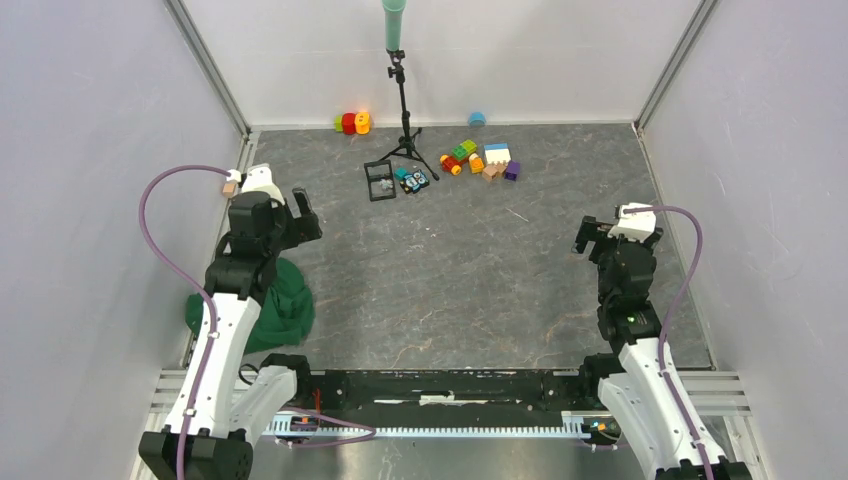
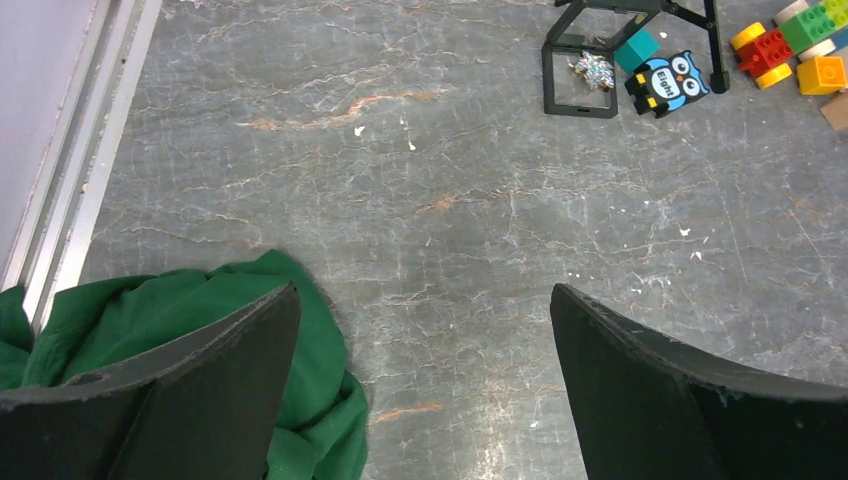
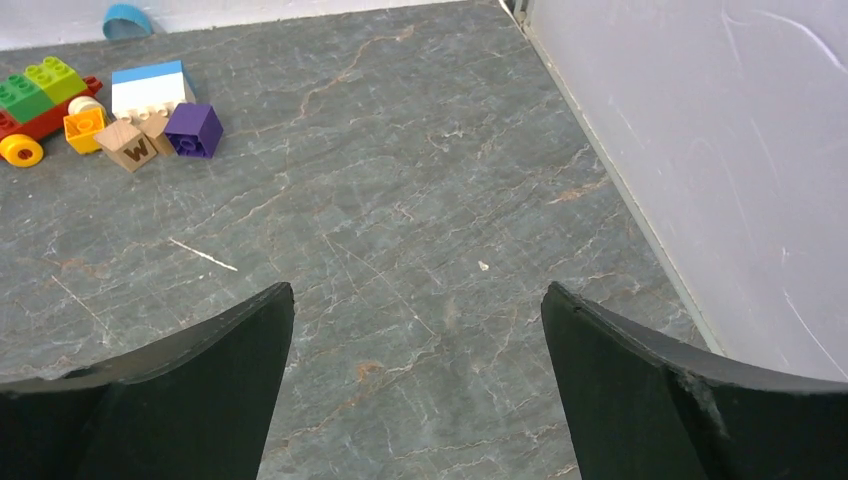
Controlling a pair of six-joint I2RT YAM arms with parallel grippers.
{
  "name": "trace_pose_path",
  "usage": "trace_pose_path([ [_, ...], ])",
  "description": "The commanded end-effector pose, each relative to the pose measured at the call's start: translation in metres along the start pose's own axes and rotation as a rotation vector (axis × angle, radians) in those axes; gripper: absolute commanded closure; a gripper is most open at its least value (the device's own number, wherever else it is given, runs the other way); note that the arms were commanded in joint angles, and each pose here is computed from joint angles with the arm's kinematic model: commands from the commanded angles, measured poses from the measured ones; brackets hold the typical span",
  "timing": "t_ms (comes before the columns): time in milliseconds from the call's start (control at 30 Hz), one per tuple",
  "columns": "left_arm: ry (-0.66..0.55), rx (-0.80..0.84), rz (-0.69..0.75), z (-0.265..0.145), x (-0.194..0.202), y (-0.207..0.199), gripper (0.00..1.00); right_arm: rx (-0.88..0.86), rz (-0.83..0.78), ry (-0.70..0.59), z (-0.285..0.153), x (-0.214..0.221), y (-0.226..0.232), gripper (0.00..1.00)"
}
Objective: Pin the brooch onto the clothing
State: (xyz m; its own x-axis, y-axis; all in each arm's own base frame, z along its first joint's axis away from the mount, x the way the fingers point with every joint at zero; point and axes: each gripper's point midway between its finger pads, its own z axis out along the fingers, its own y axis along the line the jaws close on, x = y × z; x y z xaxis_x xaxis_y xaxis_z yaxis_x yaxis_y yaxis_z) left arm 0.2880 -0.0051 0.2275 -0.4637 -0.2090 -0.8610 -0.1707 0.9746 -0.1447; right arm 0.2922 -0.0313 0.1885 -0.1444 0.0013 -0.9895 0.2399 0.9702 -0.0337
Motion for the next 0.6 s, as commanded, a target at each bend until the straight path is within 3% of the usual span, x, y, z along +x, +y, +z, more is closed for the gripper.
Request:
trace_pose_path([
  [0,-0.028,-0.045,-0.003,0.000,-0.011,0.007,0.00,0.037,0.011,-0.046,-0.002,-0.012,-0.007,0.01],
  [367,0.070,-0.125,0.014,0.019,0.015,0.022,0.00,0.030,0.009,-0.031,-0.001,-0.008,-0.006,0.02],
  [567,0.127,-0.313,-0.138,0.029,0.029,0.078,0.00,0.034,0.007,-0.038,-0.003,-0.010,-0.007,0.01],
])
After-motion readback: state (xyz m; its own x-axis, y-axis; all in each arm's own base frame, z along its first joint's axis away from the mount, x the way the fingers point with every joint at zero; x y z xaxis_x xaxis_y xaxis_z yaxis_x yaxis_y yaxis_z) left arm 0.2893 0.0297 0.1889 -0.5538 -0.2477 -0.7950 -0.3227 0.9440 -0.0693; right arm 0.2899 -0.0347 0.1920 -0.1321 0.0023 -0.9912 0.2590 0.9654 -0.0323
